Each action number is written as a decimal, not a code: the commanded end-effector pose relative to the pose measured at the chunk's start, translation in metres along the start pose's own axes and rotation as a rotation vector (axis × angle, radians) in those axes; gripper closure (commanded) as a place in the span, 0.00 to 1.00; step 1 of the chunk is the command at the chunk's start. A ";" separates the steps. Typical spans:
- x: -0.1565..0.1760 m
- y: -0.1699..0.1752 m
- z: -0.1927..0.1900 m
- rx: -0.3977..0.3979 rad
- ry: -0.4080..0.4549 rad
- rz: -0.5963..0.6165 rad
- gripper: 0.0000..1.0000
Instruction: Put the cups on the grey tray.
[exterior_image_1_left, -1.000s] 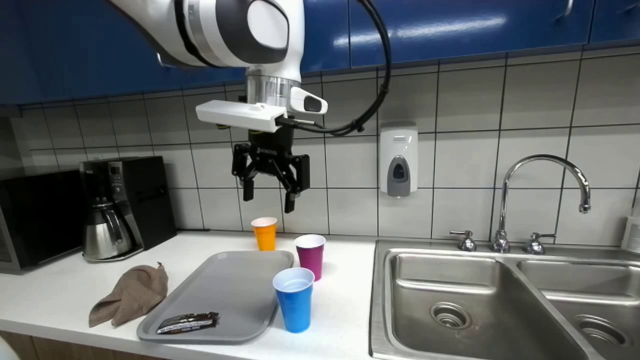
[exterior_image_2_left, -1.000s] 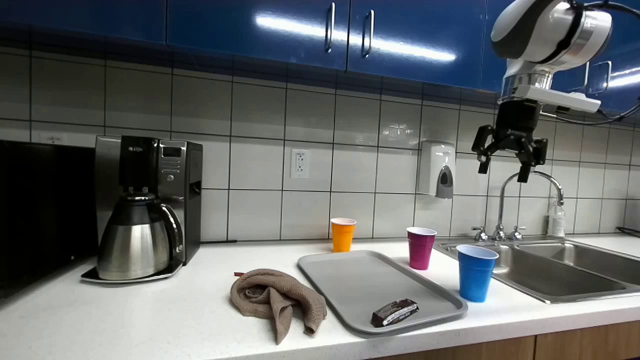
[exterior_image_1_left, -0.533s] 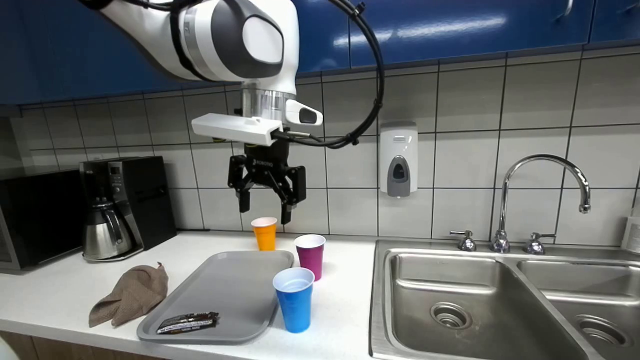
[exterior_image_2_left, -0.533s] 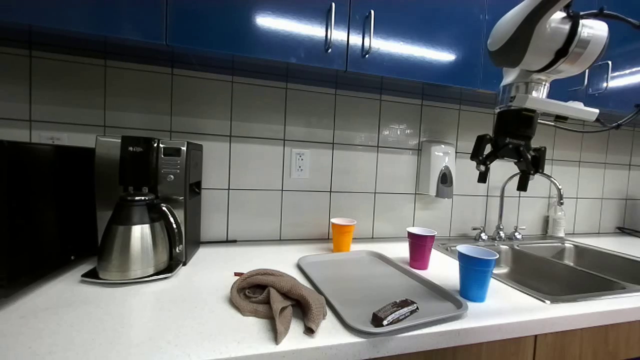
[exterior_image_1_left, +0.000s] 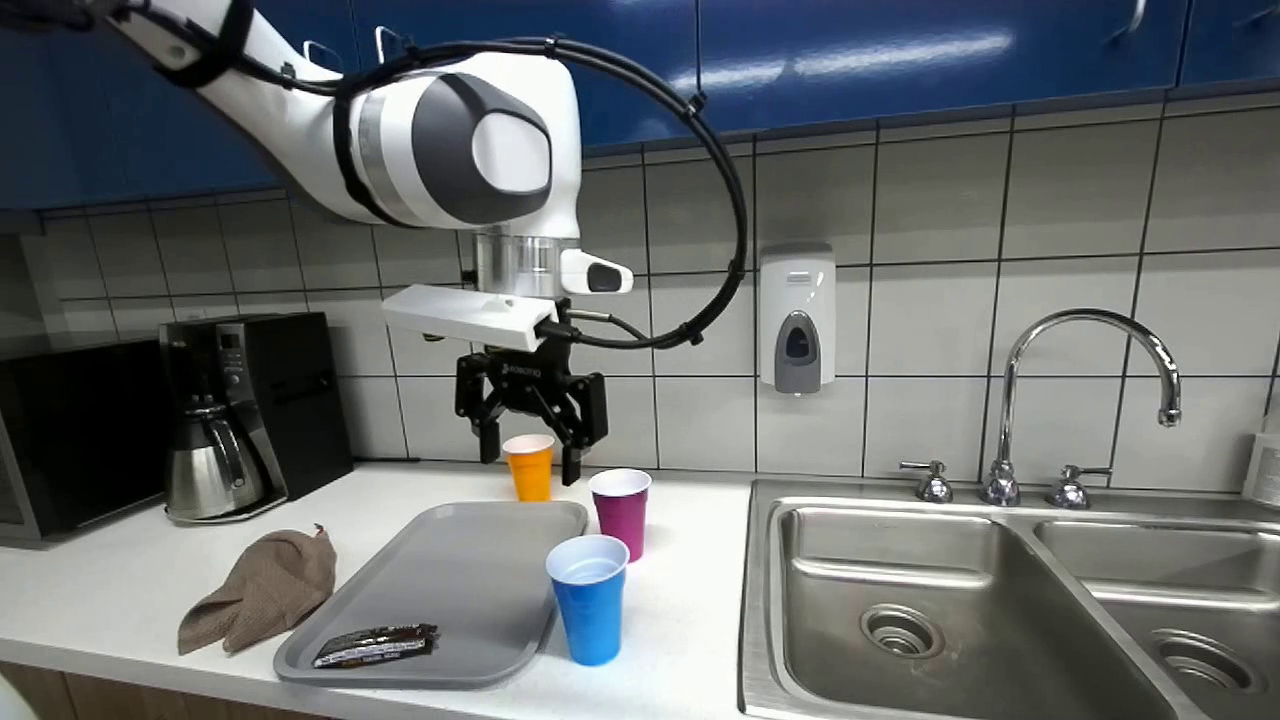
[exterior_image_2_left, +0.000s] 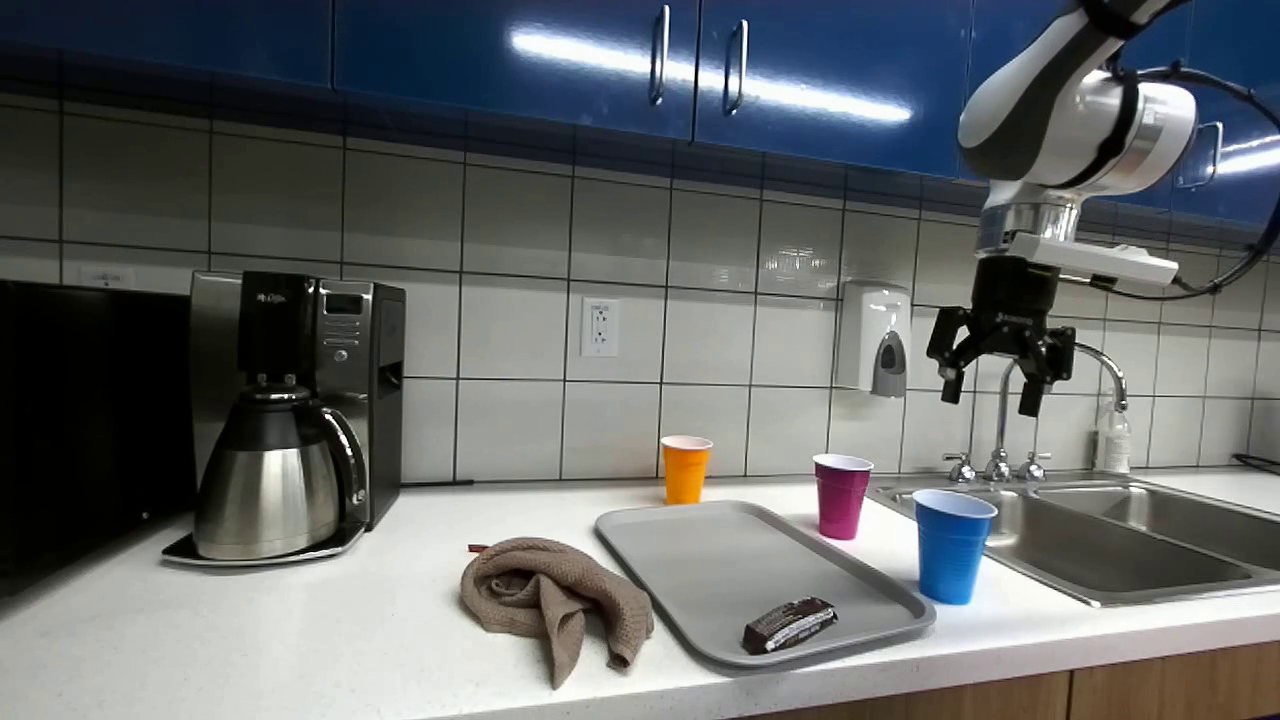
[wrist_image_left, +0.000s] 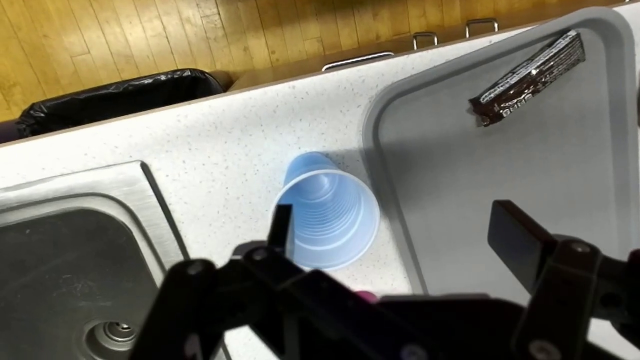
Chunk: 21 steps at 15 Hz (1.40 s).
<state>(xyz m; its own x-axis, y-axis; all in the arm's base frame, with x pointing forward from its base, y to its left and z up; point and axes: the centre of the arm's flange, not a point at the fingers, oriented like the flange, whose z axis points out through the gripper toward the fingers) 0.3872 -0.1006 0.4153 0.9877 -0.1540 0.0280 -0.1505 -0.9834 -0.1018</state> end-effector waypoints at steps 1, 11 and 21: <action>0.009 -0.003 0.021 -0.048 0.020 0.008 0.00; 0.039 -0.006 0.075 -0.090 0.047 0.005 0.00; 0.048 -0.017 0.114 -0.115 0.045 -0.003 0.00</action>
<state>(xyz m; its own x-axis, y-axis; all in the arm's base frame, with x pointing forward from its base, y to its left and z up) 0.4336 -0.0852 0.3138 0.9880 -0.1404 0.0650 -0.1396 -0.9901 -0.0162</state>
